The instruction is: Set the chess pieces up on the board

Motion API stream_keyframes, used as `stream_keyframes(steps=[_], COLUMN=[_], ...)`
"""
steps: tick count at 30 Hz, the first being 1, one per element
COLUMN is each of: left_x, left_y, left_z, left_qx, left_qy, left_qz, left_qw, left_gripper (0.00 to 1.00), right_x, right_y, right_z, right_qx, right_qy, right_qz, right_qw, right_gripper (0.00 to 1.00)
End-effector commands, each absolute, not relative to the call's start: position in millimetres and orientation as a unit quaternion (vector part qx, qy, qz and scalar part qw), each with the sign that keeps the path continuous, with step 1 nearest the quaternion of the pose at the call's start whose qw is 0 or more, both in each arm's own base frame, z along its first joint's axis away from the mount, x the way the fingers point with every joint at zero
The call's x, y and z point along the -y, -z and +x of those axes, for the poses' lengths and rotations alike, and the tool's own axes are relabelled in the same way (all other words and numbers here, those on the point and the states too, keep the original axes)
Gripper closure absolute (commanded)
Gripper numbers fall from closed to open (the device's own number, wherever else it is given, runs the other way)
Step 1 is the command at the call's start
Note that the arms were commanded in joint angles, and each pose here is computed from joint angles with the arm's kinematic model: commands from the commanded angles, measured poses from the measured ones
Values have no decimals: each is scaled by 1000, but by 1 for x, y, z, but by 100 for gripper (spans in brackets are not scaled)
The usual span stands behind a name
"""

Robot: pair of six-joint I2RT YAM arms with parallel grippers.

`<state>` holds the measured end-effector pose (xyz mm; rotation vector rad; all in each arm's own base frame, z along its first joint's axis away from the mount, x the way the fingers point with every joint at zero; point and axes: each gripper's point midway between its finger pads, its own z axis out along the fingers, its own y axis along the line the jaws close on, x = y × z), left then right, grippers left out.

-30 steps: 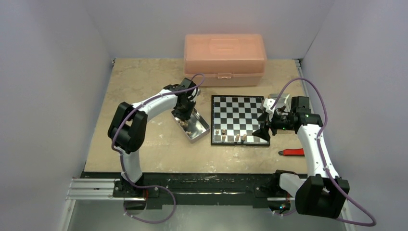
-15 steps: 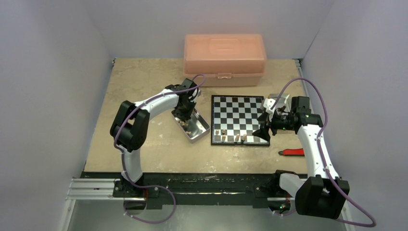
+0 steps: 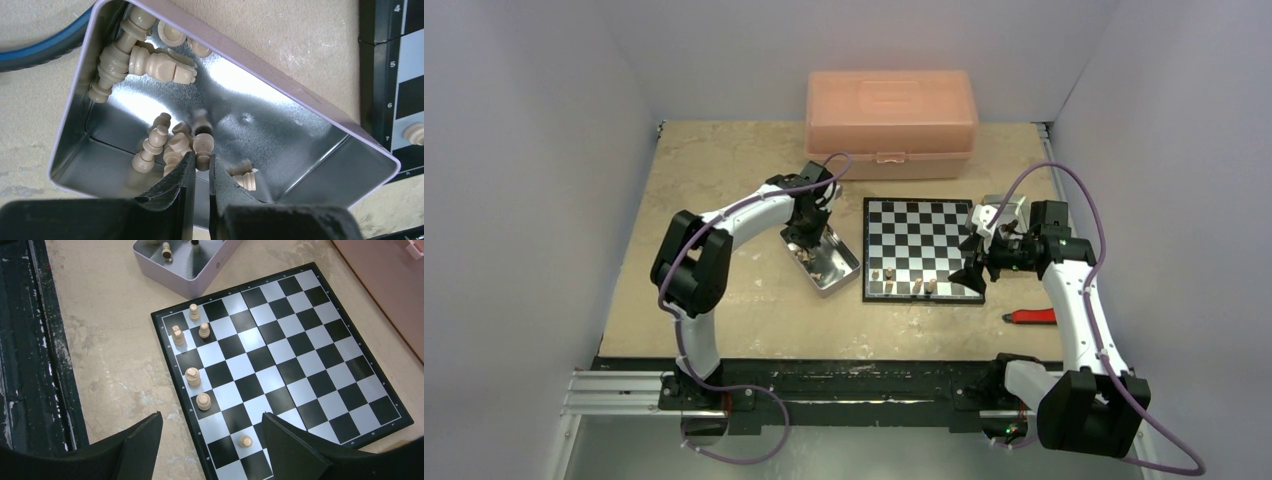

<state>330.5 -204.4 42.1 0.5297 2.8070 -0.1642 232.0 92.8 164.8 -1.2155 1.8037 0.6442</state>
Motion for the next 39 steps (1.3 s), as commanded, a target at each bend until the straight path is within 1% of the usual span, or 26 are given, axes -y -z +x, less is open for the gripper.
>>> stream_keyframes(steps=[1, 7, 12, 19, 26, 33, 39], left_x=[209, 218, 236, 287, 337, 381, 404], left_y=[-80, -104, -128, -148, -163, -162, -156], left_z=[329, 312, 299, 279, 278, 276, 277], left_qx=[-961, -952, -940, -922, -907, -897, -895], left_qy=[79, 88, 104, 145, 193, 228, 245], left_qz=[193, 213, 237, 279, 294, 303, 302], left_qw=[182, 201, 220, 226, 234, 227, 220], left_gripper=[100, 100, 100, 100, 100, 100, 100], right_x=[-94, -95, -95, -95, -96, -96, -96], right_y=[-178, -180, -182, -184, -188, -191, -191], right_z=[235, 234, 233, 231, 230, 229, 228], right_qx=[-709, -706, -704, -700, -696, -693, -691], right_qy=[-250, -249, -246, -243, -241, -238, -236], right_qz=[-490, -491, -494, -496, -498, -501, -504], right_qw=[442, 445, 448, 452, 457, 461, 462], right_gripper=[23, 23, 23, 23, 23, 23, 23])
